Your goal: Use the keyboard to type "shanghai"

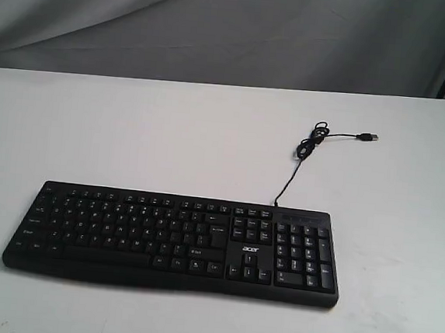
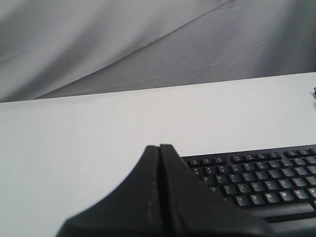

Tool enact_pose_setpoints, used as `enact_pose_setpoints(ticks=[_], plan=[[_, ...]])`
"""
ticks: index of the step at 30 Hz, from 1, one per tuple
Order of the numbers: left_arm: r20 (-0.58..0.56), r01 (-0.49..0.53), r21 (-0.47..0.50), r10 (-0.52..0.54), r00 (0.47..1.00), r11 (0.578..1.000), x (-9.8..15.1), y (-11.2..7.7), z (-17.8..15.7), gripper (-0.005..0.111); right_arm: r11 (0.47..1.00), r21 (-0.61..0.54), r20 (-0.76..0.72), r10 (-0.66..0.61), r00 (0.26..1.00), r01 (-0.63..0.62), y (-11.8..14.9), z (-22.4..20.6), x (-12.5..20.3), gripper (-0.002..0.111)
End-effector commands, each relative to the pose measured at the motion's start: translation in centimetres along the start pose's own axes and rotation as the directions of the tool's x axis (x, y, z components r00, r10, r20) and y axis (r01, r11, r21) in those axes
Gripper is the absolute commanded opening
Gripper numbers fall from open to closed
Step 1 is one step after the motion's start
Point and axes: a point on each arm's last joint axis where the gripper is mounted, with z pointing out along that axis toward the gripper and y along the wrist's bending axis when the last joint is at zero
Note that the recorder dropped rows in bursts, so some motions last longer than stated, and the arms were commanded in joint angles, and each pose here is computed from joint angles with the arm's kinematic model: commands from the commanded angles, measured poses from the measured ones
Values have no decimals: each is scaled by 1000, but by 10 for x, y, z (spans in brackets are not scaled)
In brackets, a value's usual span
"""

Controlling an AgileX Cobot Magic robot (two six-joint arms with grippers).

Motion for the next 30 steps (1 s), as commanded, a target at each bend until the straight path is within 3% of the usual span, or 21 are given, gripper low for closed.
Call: enact_pose_setpoints(ticks=[1,14,17,22,25,28,30], plan=[[5,-3,4,3,1000,1000,1,0,0,0,1000,8,5,-5,1000,5,-1,0,1,0],[5,-3,4,3,1000,1000,1,0,0,0,1000,8,5,-7,1000,7,-1,0,1,0],[5,-3,4,3,1000,1000,1,0,0,0,998,11,-38,-57,998,58,-1,-1,1,0],[5,-3,4,3,1000,1000,1,0,0,0,998,4,-154,-59,986,60,5,-4,-57,0],[5,-3,4,3,1000,1000,1,0,0,0,998,6,-234,-54,971,57,7,27,-94,0],[5,-3,4,3,1000,1000,1,0,0,0,996,-7,-304,-88,949,90,8,68,-96,0],[5,-3,4,3,1000,1000,1,0,0,0,999,-39,-348,14,938,-30,18,88,-86,0]])
